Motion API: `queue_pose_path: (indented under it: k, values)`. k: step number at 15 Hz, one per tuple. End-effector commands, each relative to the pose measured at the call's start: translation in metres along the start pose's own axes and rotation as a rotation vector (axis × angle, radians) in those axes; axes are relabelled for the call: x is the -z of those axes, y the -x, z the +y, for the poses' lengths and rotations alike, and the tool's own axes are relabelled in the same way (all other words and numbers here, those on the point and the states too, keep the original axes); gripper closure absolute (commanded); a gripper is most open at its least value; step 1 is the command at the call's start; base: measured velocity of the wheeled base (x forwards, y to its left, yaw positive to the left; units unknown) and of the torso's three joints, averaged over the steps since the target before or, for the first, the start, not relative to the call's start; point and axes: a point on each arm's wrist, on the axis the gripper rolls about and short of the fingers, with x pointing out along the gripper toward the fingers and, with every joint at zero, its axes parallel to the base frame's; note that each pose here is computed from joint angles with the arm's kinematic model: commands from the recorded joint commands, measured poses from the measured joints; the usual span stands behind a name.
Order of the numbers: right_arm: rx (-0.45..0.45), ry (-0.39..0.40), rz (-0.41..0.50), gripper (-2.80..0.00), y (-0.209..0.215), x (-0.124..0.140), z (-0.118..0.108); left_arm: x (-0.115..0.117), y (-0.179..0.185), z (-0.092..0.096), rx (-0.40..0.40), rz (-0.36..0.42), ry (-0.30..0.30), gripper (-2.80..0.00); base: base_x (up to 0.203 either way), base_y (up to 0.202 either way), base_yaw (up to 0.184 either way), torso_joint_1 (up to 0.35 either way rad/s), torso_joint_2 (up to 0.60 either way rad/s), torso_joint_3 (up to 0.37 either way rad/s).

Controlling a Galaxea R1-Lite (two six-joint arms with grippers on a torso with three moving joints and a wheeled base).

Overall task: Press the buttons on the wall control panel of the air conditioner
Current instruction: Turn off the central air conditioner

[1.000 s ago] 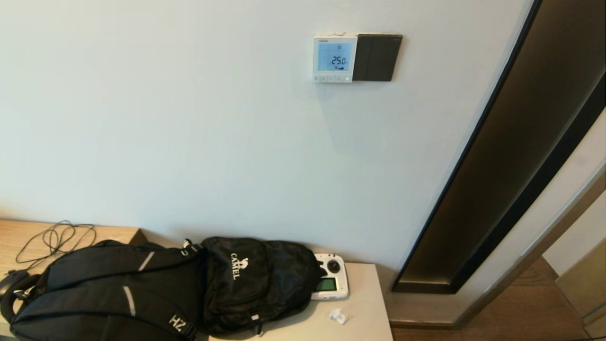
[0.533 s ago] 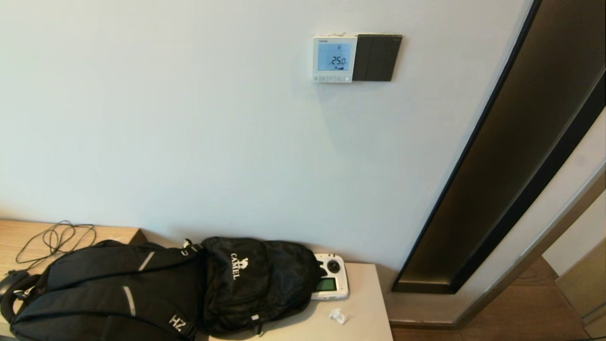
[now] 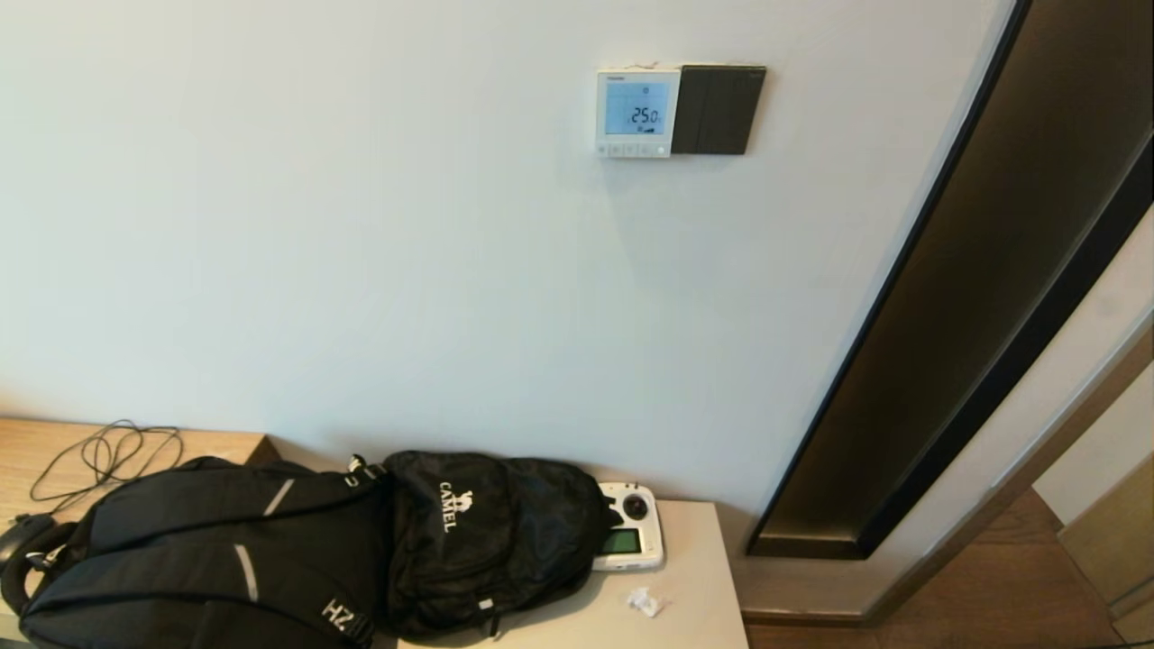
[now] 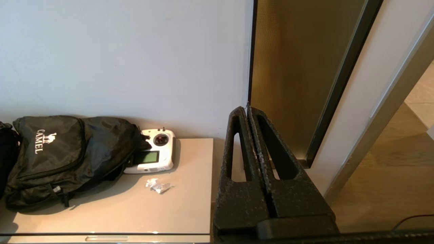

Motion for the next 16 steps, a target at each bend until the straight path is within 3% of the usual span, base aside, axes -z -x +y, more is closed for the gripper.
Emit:
queue_pose_path:
  k: [1, 16]
  values:
    - [-0.001, 0.0, 0.003, 0.0, -0.0002, 0.0, 0.0, 0.0, 0.0, 0.0, -0.001, 0.0, 0.0, 0.0, 0.0, 0.0, 0.0, 0.0, 0.0, 0.0]
    - [0.001, -0.001, 0.003, 0.0, -0.0002, 0.0, 0.0, 0.0, 0.0, 0.0, -0.001, -0.001, 0.0, 0.0, 0.0, 0.0, 0.0, 0.0, 0.0, 0.0]
